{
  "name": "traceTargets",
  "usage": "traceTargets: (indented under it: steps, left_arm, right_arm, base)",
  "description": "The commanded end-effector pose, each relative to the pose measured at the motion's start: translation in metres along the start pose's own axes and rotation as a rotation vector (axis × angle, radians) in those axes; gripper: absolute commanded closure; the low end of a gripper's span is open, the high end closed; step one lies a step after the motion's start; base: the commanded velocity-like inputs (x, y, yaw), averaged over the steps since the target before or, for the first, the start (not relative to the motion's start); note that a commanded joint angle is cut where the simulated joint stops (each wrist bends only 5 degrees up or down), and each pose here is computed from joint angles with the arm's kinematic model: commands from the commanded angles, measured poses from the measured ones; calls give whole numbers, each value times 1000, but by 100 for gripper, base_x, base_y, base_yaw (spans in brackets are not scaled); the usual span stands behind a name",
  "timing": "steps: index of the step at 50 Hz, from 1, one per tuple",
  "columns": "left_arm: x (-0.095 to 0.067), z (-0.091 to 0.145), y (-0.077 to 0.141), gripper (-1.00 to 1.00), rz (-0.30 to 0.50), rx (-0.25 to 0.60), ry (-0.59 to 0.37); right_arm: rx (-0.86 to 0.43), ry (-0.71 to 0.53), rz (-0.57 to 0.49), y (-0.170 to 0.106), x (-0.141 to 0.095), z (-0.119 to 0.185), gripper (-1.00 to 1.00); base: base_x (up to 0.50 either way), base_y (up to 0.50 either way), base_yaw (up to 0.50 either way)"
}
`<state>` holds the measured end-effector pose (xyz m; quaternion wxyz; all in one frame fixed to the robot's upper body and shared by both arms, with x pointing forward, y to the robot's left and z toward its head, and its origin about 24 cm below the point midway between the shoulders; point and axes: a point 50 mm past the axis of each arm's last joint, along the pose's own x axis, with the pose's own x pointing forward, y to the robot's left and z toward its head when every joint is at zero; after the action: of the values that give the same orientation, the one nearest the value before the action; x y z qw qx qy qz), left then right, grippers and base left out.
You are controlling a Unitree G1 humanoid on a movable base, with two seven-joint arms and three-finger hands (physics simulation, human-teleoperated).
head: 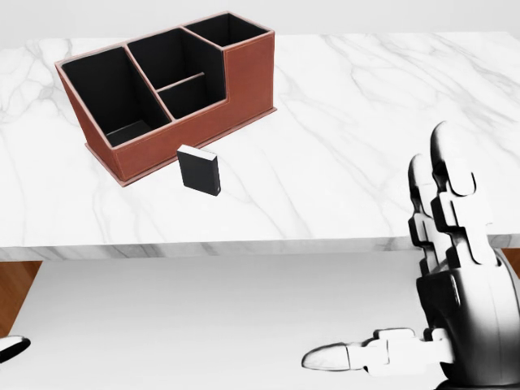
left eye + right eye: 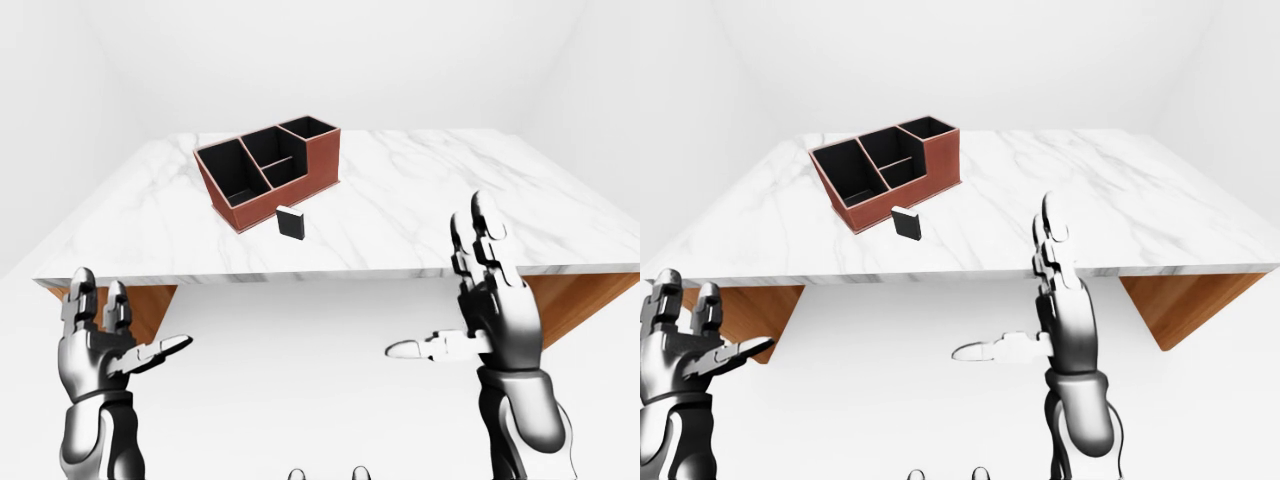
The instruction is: Pick up the book and place it in the left compartment of the caddy.
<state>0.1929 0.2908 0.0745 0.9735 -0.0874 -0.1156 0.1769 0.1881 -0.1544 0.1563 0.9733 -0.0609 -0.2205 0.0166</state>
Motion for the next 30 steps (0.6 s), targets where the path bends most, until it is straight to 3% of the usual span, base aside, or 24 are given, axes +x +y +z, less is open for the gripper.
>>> traceTargets:
  steps: [1,10,15,30]
  left_arm:
    - [-3,4,5,-100,10,1,-11]
    - [-3,5,5,-100,14,-1,-13]
    - [-2,-3,6,-100,8,-15,12]
    - [-3,4,6,-100,11,-11,0]
  right_arm:
    - [-34,-234,-6,0,-13,59,-100]
    - [-33,-221,-22,-2,-12,55,-100]
    - [-35,-226,-30,-3,-10,55,-100]
    - [3,-207,-65,-7,-7,48,-100]
  base:
    - [0,0,0]
    - [0,2,0]
    - [0,50,0]
    - [0,50,0]
